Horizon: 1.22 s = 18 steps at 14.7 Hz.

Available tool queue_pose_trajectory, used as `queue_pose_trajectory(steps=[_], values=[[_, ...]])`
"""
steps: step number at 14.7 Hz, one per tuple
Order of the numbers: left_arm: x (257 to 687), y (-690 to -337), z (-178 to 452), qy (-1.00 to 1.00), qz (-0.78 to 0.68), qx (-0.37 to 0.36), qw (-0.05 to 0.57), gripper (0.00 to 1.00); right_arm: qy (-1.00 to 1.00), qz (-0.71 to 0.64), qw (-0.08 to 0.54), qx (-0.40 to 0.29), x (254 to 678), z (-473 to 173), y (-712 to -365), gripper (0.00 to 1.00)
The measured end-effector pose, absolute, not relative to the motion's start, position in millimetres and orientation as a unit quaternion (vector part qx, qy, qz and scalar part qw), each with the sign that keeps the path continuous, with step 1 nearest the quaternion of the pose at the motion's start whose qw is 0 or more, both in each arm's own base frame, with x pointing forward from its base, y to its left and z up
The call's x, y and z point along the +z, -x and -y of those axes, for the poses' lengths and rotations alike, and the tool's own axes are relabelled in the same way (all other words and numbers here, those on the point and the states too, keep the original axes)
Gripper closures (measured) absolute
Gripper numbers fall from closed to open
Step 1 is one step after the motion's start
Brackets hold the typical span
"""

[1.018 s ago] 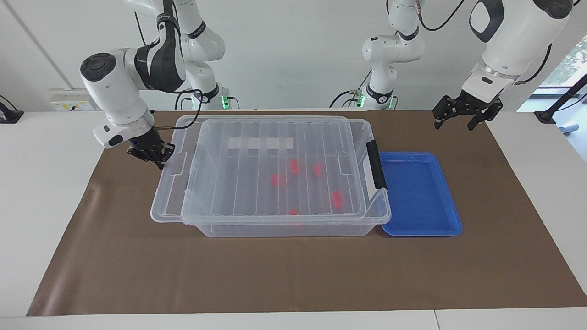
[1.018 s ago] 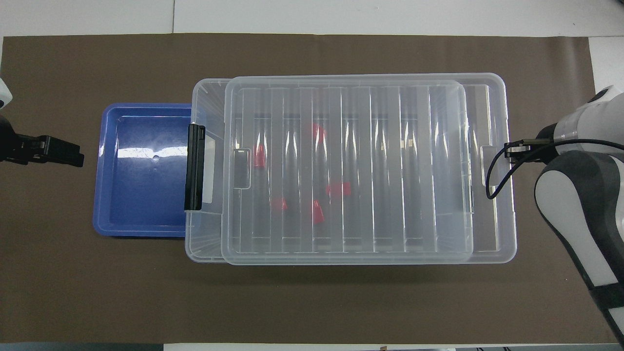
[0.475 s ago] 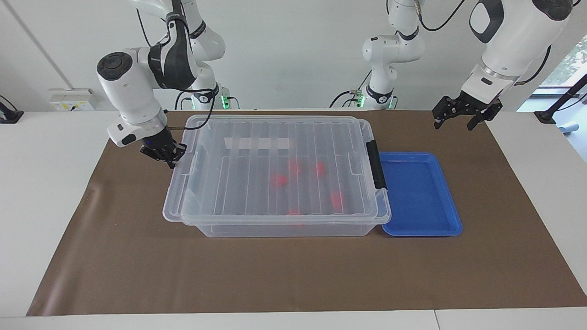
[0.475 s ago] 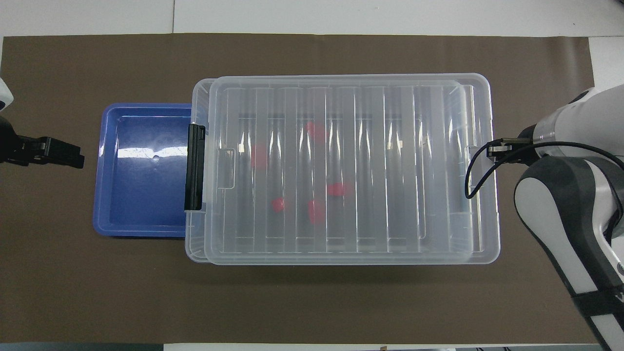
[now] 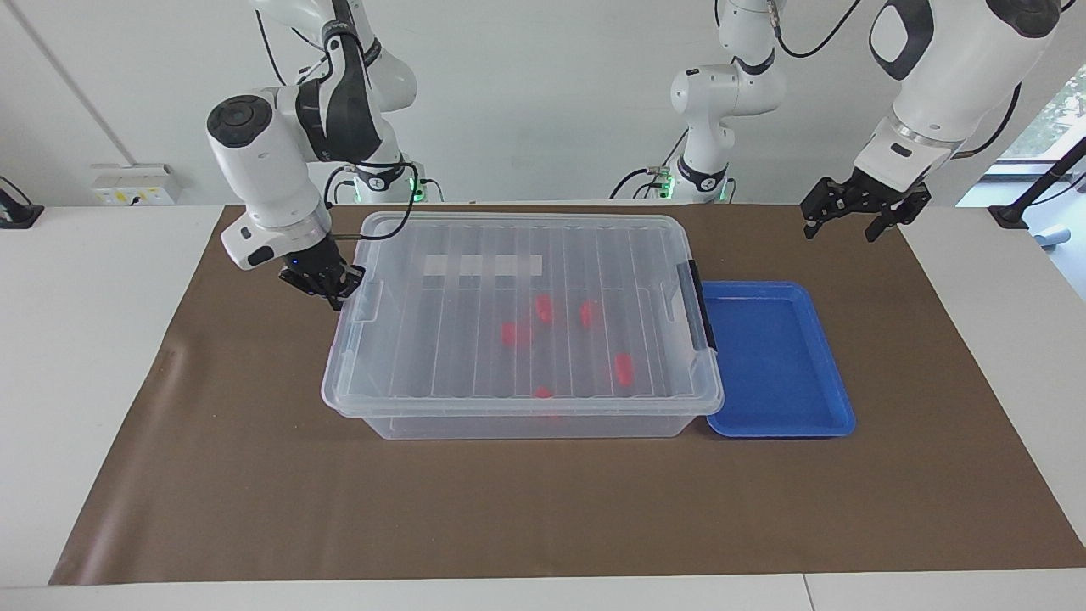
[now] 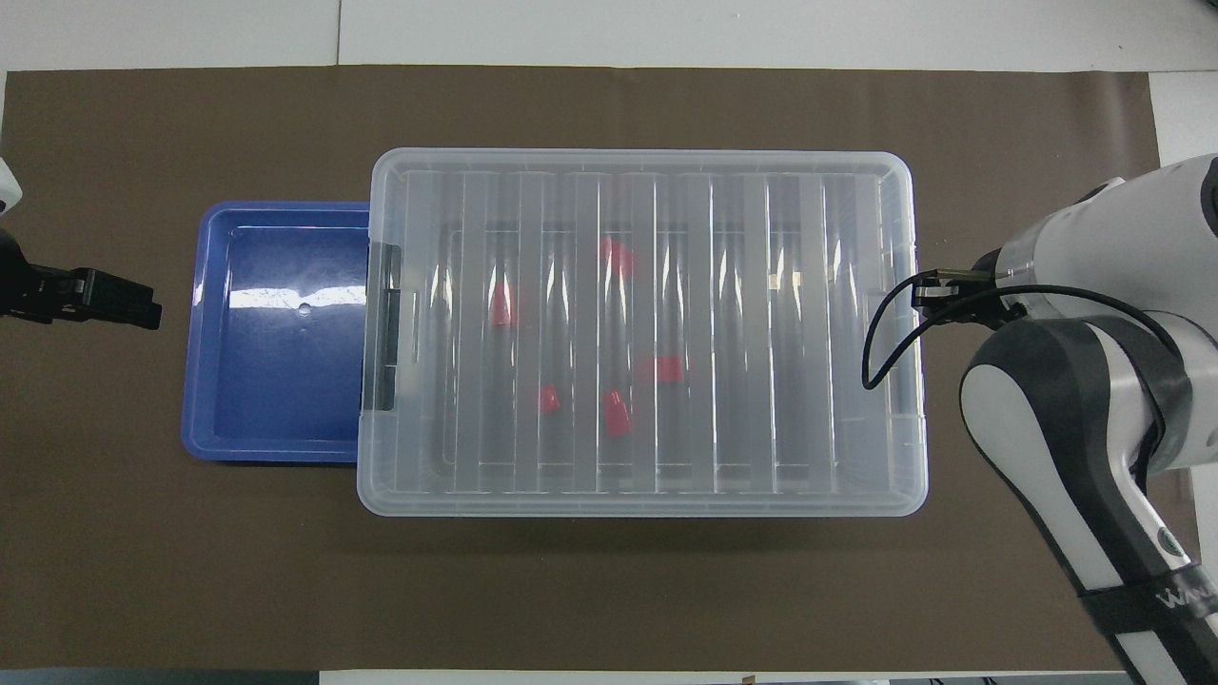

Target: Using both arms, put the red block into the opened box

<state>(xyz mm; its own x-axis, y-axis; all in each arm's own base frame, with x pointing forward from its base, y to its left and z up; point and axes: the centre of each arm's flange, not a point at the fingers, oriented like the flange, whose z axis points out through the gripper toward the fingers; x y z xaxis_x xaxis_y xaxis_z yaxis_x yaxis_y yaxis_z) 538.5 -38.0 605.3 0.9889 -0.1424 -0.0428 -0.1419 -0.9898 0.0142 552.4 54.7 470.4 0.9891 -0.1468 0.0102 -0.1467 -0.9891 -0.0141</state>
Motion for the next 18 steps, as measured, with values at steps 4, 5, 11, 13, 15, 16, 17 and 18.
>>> queue_pose_trajectory(steps=[4,5,11,13,15,16,17,18], values=[[605.3,-538.5,38.2,-0.997,0.072,-0.022,0.006,0.00,0.997,-0.076,0.006,-0.001,476.6,-51.8,-552.6,0.99],[605.3,-538.5,38.2,-0.997,0.072,-0.022,0.006,0.00,0.997,-0.079,0.005,0.004,485.0,-48.4,-552.9,0.99],[605.3,-538.5,38.2,-0.997,0.072,-0.022,0.006,0.00,0.995,-0.095,0.003,0.030,581.1,-9.8,-543.8,0.99],[605.3,-538.5,38.1,-0.997,0.072,-0.022,0.006,0.00,0.994,-0.100,0.003,0.043,605.0,4.3,-534.8,0.99],[605.3,-538.5,38.2,-0.997,0.072,-0.022,0.006,0.00,0.993,-0.104,0.004,0.050,613.1,21.9,-528.4,0.93],[605.3,-538.5,38.1,-0.997,0.072,-0.022,0.006,0.00,0.993,-0.103,0.005,0.053,612.8,33.4,-526.9,0.84],[605.3,-538.5,38.1,-0.997,0.072,-0.022,0.006,0.00,0.994,-0.098,0.006,0.054,612.5,42.5,-526.2,0.77],[605.3,-538.5,38.1,-0.997,0.072,-0.022,0.006,0.00,0.994,-0.092,0.007,0.054,612.2,48.6,-525.7,0.62]])
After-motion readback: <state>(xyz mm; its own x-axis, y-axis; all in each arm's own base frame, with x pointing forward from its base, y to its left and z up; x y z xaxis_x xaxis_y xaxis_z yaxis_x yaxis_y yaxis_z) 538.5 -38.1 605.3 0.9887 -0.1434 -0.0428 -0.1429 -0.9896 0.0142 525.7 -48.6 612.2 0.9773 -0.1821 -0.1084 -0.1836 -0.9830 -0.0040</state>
